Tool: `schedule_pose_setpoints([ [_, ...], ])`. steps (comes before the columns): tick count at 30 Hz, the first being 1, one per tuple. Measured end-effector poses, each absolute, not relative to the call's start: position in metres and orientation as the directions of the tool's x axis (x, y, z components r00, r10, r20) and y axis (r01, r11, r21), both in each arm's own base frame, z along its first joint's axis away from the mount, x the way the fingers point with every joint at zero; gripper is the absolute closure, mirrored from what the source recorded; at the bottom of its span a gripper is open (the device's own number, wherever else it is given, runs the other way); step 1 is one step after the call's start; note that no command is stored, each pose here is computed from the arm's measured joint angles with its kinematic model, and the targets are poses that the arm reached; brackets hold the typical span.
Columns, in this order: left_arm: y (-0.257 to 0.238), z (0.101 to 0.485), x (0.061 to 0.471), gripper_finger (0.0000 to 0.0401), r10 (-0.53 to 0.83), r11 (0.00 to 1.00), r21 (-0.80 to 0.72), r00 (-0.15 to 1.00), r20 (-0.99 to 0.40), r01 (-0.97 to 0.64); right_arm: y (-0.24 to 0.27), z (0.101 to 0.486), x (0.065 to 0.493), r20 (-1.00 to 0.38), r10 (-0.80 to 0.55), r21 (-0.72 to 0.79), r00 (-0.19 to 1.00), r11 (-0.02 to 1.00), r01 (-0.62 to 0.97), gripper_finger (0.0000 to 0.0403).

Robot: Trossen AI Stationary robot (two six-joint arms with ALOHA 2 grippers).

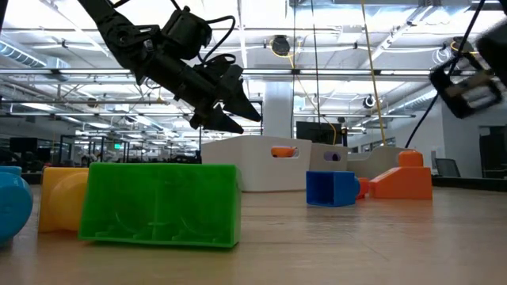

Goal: Pick & Place Toys
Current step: Put the green game piece into the white bin

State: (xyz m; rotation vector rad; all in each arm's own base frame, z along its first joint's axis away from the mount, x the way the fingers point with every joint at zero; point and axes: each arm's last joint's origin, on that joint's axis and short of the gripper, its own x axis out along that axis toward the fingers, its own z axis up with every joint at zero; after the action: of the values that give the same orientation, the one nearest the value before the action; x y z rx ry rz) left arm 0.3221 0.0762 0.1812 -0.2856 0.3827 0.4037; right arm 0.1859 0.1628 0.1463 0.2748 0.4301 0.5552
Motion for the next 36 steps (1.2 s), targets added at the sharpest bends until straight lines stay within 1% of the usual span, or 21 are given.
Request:
schedule_pose_setpoints([
  [2, 0.076, 0.181, 0.322, 0.0061, 0.325, 0.882, -0.193, 0.85, -0.414, -0.431, 0.17, 0.135, 0.18, -0.379, 0.629, 0.402, 0.679, 0.773, -0.492, 0.0282],
  [4, 0.076, 0.181, 0.322, 0.0061, 0.325, 0.882, -0.193, 0.85, -0.414, -0.43, 0.177, 0.127, 0.175, -0.409, 0.673, 0.469, 0.617, 0.735, -0.49, 0.0279],
  [7, 0.076, 0.181, 0.322, 0.0061, 0.325, 0.882, -0.193, 0.85, -0.414, -0.431, 0.182, 0.118, 0.171, -0.439, 0.673, 0.522, 0.595, 0.731, -0.44, 0.0294],
  [10, 0.076, 0.181, 0.322, 0.0061, 0.325, 0.882, -0.193, 0.851, -0.414, -0.431, 0.181, 0.113, 0.173, -0.46, 0.65, 0.516, 0.605, 0.75, -0.414, 0.0319],
  [12, 0.076, 0.181, 0.322, 0.0061, 0.325, 0.881, -0.196, 0.85, -0.414, -0.432, 0.177, 0.11, 0.178, -0.47, 0.607, 0.48, 0.641, 0.785, -0.391, 0.0334],
  [14, 0.076, 0.181, 0.322, 0.0061, 0.325, 0.881, -0.196, 0.851, -0.413, -0.432, 0.17, 0.106, 0.182, -0.503, 0.536, 0.408, 0.678, 0.839, -0.36, 0.0348],
  [19, 0.076, 0.182, 0.323, 0.0061, 0.325, 0.88, -0.2, 0.854, -0.406, -0.43, 0.144, 0.101, 0.198, -0.548, 0.308, 0.214, 0.778, 0.951, -0.225, 0.0369],
  [21, 0.076, 0.182, 0.323, 0.0061, 0.325, 0.88, -0.2, 0.854, -0.406, -0.43, 0.136, 0.101, 0.204, -0.547, 0.283, 0.18, 0.788, 0.959, -0.219, 0.0373],
  [24, 0.076, 0.182, 0.323, 0.0061, 0.325, 0.88, -0.2, 0.854, -0.406, -0.43, 0.13, 0.102, 0.208, -0.549, 0.323, 0.197, 0.771, 0.946, -0.256, 0.037],
  [27, 0.076, 0.182, 0.323, 0.0061, 0.325, 0.881, -0.199, 0.854, -0.407, -0.43, 0.131, 0.104, 0.209, -0.533, 0.389, 0.264, 0.751, 0.92, -0.289, 0.0342],
  [30, 0.076, 0.182, 0.322, 0.0061, 0.325, 0.881, -0.199, 0.854, -0.407, -0.43, 0.133, 0.108, 0.21, -0.495, 0.423, 0.322, 0.758, 0.901, -0.293, 0.0287],
  [32, 0.076, 0.182, 0.323, 0.0061, 0.324, 0.881, -0.199, 0.854, -0.407, -0.429, 0.133, 0.11, 0.212, -0.47, 0.408, 0.307, 0.782, 0.907, -0.289, 0.0242],
  [34, 0.076, 0.182, 0.323, 0.0061, 0.324, 0.881, -0.198, 0.854, -0.407, -0.429, 0.132, 0.111, 0.213, -0.456, 0.371, 0.255, 0.809, 0.925, -0.281, 0.0197],
  [36, 0.076, 0.183, 0.323, 0.0061, 0.325, 0.882, -0.199, 0.857, -0.4, -0.427, 0.133, 0.115, 0.215, -0.429, 0.372, 0.208, 0.823, 0.927, -0.311, 0.0156],
])
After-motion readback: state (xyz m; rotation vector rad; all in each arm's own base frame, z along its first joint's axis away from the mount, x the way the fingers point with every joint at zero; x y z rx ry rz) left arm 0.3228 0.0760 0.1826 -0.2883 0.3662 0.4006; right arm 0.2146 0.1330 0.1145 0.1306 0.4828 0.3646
